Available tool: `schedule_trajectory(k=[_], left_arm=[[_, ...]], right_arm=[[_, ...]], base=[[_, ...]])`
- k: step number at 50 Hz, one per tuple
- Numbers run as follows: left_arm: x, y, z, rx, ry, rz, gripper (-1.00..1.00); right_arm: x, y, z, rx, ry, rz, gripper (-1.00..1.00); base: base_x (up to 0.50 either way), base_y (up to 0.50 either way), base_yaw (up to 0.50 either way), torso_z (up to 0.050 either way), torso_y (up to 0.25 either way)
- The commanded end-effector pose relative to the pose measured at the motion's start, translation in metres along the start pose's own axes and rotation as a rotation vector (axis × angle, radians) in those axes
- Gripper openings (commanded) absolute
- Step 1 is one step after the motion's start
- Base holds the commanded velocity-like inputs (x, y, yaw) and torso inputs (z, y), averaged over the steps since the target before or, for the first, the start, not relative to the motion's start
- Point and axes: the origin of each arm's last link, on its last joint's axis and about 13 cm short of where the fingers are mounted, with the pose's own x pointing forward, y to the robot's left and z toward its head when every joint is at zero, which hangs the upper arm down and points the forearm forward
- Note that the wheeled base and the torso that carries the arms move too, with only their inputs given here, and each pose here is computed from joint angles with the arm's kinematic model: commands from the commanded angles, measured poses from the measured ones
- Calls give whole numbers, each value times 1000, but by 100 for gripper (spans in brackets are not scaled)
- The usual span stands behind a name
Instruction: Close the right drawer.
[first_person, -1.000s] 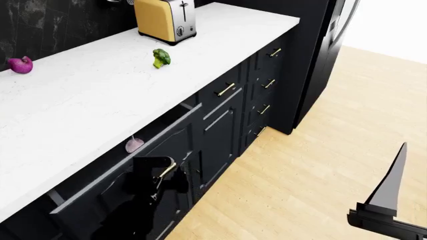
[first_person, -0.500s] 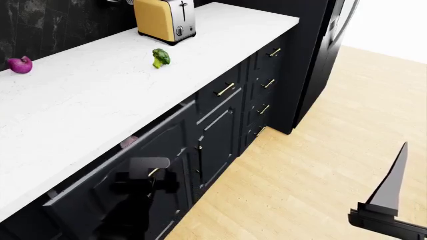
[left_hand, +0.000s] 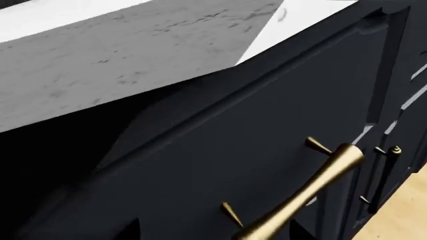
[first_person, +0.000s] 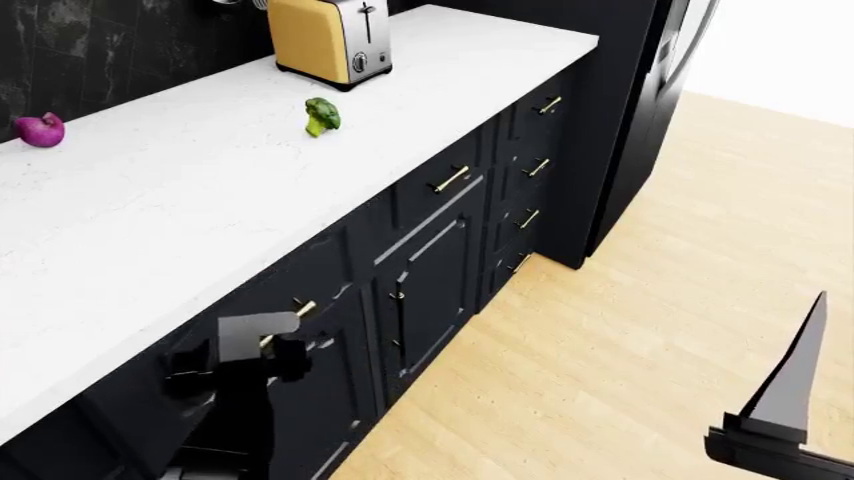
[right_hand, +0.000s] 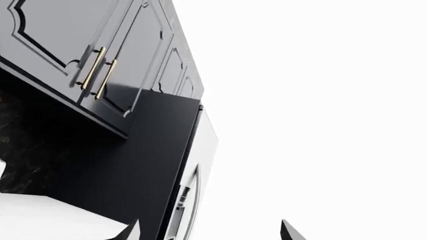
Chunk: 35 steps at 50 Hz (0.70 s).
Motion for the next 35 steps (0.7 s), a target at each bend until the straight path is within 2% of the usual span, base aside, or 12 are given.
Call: schedule_trajectory(k=[1,8,9,10,11,12,13,15,18,24,35], left_arm=[[3,22,-10,-29,66,160,100],[3,33,-16,28,114,355,100],[3,35,-18,98,113,401,100],[2,37,-20,111,135,414,100],[2,37,-21,125,146,414,100],[0,37,-24,203,148,399,100],[0,37,-25,192,167,389,100],[-3,37,-29,268,207,342,100],[-5,40,-32,264,252,339,100],[-7,48,-37,301,312,418,100],[-12,49,-46,277,402,365,100]], right_arm=[[-1,-3,0,-2,-12,-1,100],[0,-2,1,1,-11,0,100],[0,-2,0,2,-10,0,100],[0,-2,0,2,-10,0,100],[0,-1,0,1,-10,0,100],[0,-2,1,2,-11,0,100],[1,-2,1,1,-12,0,100],[2,-2,1,2,-15,1,100],[3,-2,1,0,-17,2,100],[5,-2,2,0,-19,2,100],[5,-1,1,-2,-21,5,100]], base=[[0,0,0,0,0],[0,0,0,0,0],[0,0,0,0,0],[0,0,0,0,0],[0,0,0,0,0],[0,0,0,0,0],[0,0,0,0,0],[0,0,0,0,0],[0,0,0,0,0],[0,0,0,0,0],[0,0,0,0,0]])
